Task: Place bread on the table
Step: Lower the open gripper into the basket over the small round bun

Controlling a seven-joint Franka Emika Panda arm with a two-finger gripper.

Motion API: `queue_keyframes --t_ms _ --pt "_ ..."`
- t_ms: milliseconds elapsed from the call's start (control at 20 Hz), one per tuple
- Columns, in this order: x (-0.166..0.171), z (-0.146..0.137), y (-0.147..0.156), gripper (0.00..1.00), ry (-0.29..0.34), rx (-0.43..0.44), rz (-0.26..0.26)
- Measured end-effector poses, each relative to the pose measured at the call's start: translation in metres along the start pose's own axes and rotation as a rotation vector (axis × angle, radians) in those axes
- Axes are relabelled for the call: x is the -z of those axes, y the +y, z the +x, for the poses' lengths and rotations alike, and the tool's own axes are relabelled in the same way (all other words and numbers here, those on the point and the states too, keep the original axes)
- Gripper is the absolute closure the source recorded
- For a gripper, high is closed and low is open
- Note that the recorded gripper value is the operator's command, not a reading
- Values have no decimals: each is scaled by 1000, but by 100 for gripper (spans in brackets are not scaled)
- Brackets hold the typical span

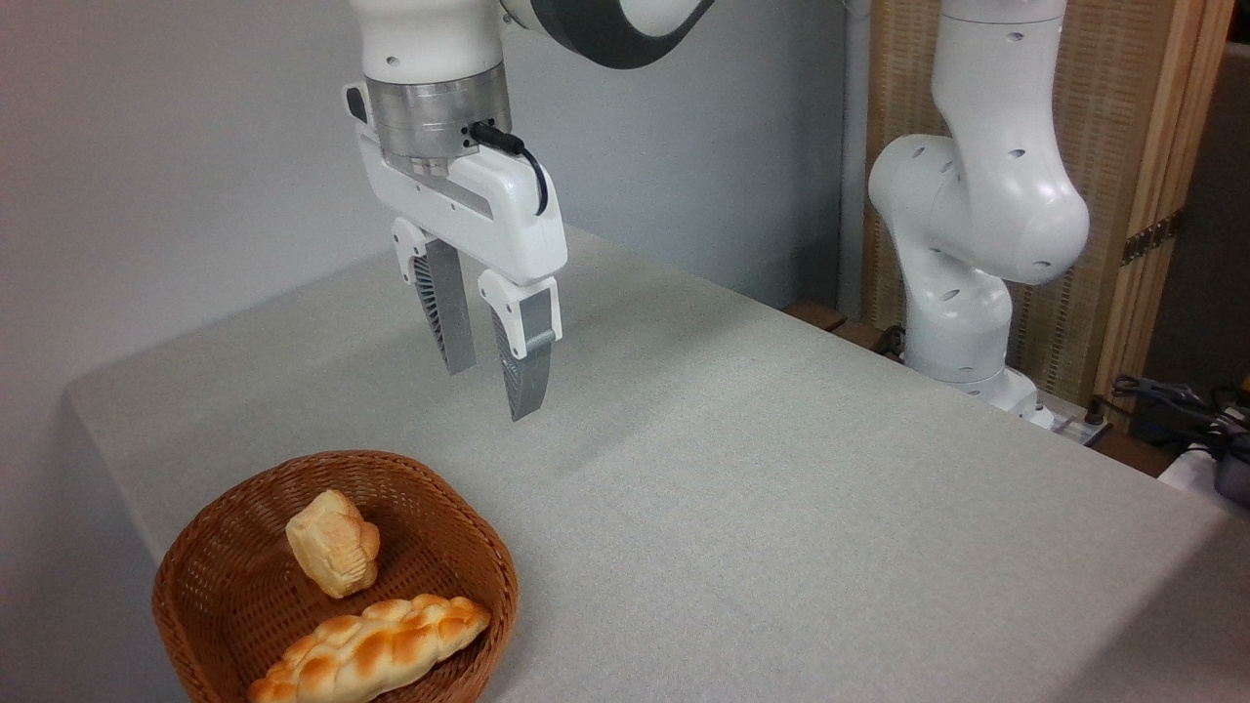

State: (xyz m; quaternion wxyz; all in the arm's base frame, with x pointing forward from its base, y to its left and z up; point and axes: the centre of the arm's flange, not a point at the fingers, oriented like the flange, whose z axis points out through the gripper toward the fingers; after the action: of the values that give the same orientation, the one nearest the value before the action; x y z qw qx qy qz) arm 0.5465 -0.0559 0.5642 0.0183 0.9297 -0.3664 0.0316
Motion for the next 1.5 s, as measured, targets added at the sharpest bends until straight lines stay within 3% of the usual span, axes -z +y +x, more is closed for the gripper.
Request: queue_keyframes --t_ms 550,1050,1500 --pt "-1 6 4 0 7 -10 10" --pt "-15 33 -6 0 116 -17 93" --pt "-60 74 -6 0 202 207 111"
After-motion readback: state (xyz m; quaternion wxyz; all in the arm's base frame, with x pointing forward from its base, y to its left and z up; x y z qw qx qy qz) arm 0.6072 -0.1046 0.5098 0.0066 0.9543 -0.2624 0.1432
